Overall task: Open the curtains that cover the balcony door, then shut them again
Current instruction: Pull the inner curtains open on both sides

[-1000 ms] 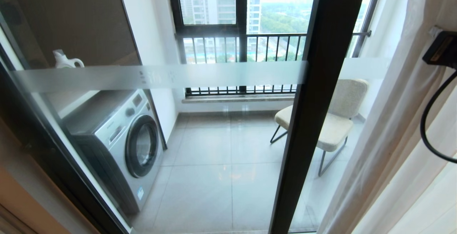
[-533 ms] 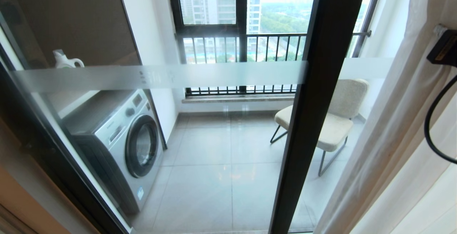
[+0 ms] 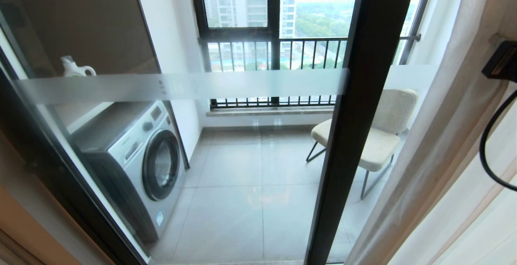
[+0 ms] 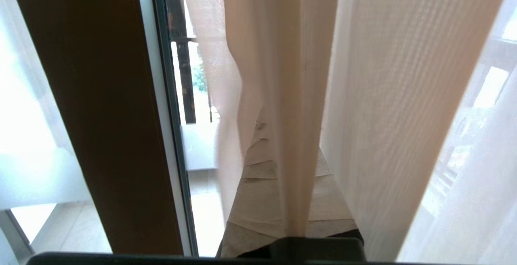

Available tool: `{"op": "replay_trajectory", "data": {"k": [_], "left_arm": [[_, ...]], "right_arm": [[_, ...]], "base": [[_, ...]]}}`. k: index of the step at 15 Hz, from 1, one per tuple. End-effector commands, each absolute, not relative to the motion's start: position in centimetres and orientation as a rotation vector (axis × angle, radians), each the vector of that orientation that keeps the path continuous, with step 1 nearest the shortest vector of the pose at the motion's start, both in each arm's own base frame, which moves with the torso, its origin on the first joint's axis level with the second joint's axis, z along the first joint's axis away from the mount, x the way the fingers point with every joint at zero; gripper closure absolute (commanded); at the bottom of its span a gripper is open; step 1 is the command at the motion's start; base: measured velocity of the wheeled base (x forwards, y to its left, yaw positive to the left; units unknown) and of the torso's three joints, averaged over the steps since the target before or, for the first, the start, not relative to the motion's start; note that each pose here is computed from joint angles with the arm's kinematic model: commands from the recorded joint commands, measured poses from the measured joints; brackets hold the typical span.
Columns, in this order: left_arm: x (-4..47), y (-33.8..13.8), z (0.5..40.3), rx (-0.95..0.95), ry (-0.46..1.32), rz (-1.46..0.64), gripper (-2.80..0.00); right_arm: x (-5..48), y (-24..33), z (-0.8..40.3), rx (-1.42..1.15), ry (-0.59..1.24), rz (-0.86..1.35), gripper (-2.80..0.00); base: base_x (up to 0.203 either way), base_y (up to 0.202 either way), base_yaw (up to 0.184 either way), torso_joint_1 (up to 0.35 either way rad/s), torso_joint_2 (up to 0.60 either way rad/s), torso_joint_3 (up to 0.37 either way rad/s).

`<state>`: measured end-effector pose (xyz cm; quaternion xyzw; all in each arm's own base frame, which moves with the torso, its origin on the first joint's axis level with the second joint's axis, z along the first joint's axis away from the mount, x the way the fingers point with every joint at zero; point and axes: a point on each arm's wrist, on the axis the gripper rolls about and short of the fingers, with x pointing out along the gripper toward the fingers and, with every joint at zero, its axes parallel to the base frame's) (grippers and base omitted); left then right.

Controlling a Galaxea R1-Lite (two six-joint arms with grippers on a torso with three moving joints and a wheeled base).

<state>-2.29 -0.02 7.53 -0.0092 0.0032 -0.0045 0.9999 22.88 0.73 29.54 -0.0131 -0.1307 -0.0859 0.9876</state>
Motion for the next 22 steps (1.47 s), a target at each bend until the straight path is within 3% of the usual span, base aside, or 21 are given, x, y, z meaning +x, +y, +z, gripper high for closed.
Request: {"op": "replay_trajectory", "data": {"k": [1, 22], "left_arm": [[-2.3, 0.0, 7.5, -0.018, 0.006, -0.009, 0.00], [-2.3, 0.0, 7.5, -0.022, 0.006, -0.009, 0.00]], "right_arm": [[22.4, 0.7, 29.0, -0.029, -0.249, -0.174, 0.00], [22.1, -2.4, 29.0, -0.045, -0.249, -0.310, 0.00]], "base": [[0.000, 0.000, 0.000, 0.000, 0.00, 0.000], [0.000, -0.178, 0.001, 0.001, 0.00, 0.002]]}}
